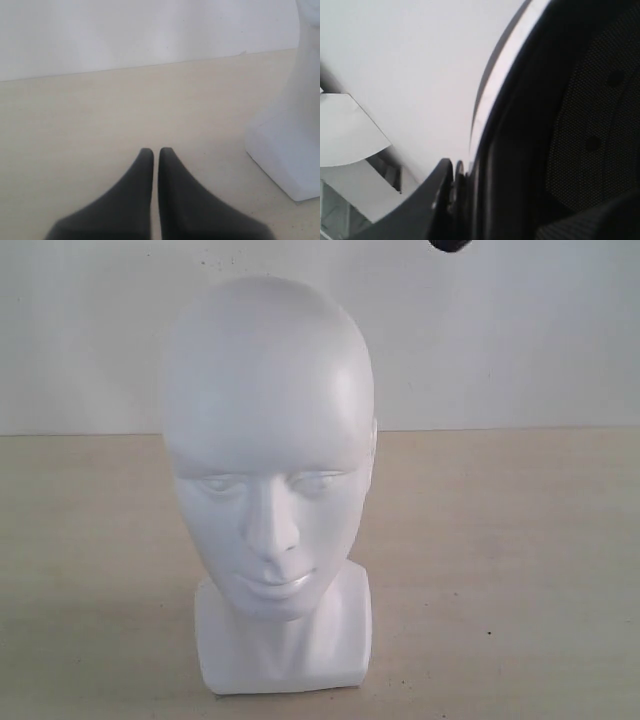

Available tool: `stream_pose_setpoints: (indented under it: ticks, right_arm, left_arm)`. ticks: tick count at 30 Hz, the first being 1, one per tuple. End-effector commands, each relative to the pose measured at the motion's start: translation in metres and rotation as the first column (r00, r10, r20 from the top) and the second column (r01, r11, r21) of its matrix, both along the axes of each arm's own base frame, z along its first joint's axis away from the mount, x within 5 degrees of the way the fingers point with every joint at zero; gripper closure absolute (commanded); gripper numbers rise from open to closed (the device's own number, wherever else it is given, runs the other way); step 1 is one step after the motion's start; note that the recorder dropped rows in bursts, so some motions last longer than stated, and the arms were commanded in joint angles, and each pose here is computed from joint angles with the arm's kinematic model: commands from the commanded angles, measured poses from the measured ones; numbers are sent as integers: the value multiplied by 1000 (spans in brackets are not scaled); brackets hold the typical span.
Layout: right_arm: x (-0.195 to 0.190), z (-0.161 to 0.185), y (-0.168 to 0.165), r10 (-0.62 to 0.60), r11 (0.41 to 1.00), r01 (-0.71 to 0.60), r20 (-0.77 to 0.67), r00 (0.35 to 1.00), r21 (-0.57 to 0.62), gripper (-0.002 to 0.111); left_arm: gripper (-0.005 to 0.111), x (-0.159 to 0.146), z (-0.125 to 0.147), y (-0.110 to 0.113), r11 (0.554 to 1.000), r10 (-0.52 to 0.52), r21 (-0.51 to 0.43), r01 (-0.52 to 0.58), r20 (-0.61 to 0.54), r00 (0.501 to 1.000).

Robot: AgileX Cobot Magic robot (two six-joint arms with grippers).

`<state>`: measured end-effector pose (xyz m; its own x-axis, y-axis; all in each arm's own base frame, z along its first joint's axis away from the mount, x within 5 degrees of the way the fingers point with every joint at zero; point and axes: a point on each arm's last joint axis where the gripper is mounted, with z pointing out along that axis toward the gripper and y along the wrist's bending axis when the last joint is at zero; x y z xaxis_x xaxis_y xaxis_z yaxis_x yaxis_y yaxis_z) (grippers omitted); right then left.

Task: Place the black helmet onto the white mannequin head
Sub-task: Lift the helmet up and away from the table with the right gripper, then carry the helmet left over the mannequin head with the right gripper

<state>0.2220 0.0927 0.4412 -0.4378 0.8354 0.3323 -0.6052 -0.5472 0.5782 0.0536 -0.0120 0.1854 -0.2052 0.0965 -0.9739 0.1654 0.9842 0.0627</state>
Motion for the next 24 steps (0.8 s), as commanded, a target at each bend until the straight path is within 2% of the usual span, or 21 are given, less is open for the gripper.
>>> stream_pose_setpoints:
  ticks: [1, 5, 10, 15, 20, 24]
  right_arm:
    - [-5, 21, 4, 95, 992, -107, 178, 979, 61, 108]
    - [-3, 29, 19, 179, 984, -177, 236, 955, -31, 108]
    - [0, 30, 29, 216, 975, -192, 261, 941, -116, 108]
    - [8, 22, 37, 227, 969, -196, 236, 945, -151, 108]
    - [19, 5, 61, 287, 949, -253, 186, 940, -186, 108]
    - [26, 8, 75, 316, 938, -274, 200, 927, -212, 108]
  left_arm:
    - [102, 0, 1, 0, 1000, 5, 0, -5, 10, 1000]
    - [102, 0, 1, 0, 1000, 5, 0, -5, 10, 1000]
    - [102, 0, 1, 0, 1000, 5, 0, -5, 10, 1000]
    - [102, 0, 1, 0, 1000, 5, 0, -5, 10, 1000]
    - [102, 0, 1, 0, 1000, 5, 0, -5, 10, 1000]
    - [102, 0, 1, 0, 1000, 5, 0, -5, 10, 1000]
